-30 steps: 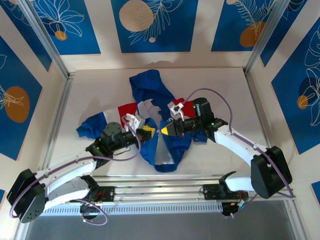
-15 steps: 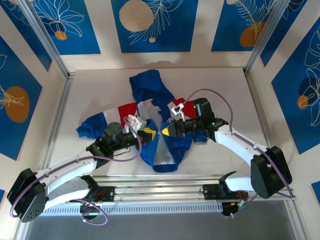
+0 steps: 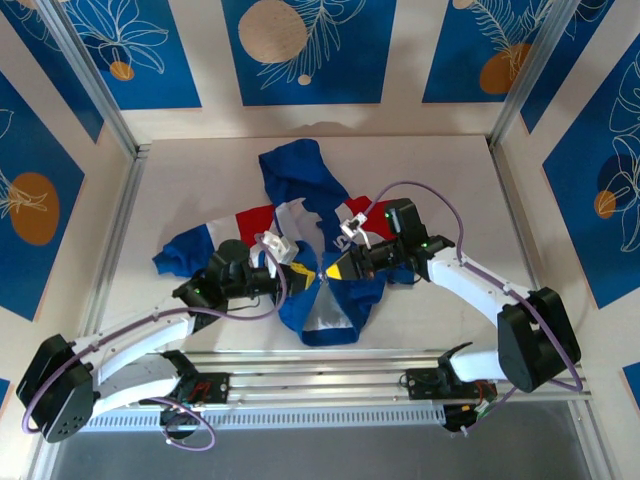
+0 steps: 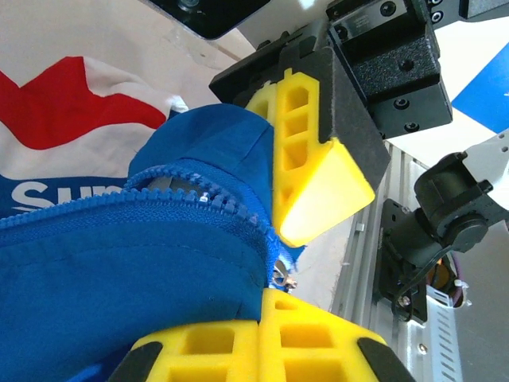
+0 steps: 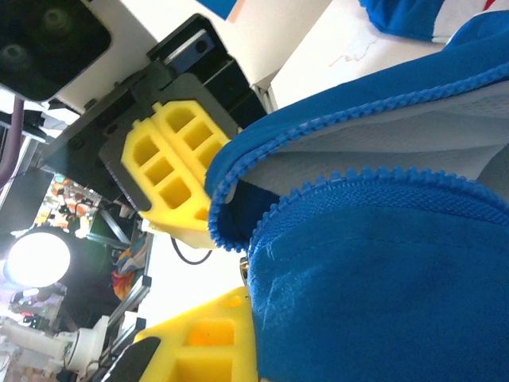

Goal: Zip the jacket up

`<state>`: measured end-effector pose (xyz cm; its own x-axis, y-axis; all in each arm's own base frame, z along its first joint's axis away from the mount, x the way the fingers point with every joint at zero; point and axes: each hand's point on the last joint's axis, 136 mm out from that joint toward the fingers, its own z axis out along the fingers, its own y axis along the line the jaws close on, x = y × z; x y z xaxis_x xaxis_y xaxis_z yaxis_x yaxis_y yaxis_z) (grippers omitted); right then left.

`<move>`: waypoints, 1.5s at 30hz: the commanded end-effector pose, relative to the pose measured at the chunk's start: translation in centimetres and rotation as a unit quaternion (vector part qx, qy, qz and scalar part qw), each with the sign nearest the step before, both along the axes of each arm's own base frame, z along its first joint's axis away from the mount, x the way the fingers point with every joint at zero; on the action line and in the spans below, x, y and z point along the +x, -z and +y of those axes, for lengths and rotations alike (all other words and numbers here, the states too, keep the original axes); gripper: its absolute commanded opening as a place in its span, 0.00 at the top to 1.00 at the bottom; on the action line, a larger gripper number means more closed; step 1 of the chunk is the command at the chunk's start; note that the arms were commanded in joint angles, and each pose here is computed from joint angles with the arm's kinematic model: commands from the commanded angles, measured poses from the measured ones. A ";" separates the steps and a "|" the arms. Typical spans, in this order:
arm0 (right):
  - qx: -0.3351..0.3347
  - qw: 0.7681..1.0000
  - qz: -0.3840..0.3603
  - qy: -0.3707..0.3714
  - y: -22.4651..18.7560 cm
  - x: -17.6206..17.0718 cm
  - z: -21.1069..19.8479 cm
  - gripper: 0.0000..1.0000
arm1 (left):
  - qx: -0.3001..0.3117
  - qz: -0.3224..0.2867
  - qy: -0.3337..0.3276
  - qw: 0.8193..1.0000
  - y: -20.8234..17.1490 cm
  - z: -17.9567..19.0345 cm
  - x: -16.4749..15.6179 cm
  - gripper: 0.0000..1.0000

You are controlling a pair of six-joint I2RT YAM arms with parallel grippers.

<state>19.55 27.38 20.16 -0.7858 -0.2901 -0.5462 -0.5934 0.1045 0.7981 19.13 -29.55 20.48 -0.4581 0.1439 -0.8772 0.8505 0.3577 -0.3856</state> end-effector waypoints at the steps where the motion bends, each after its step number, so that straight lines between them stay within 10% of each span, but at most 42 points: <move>1: 0.029 0.999 -0.019 -0.033 -1.6 -0.6 -0.1 1.00 | 0.003 0.033 0.016 0.999 0.2 0.1 -0.5 1.00; 36: 0.002 0.999 -0.044 0.002 5.2 2.0 1.1 1.00 | -0.030 0.139 -0.025 0.989 6.2 0.5 2.3 0.99; 45: -0.010 0.998 -0.055 -0.007 7.3 1.5 1.3 1.00 | -0.057 0.161 -0.062 0.983 6.1 2.1 2.1 0.46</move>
<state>21.19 28.75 13.57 -0.7403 -0.3096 -0.5968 -0.6530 0.1201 0.7478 21.20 -27.99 12.80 -0.7417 0.0333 -0.6700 0.6224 0.4065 -0.6688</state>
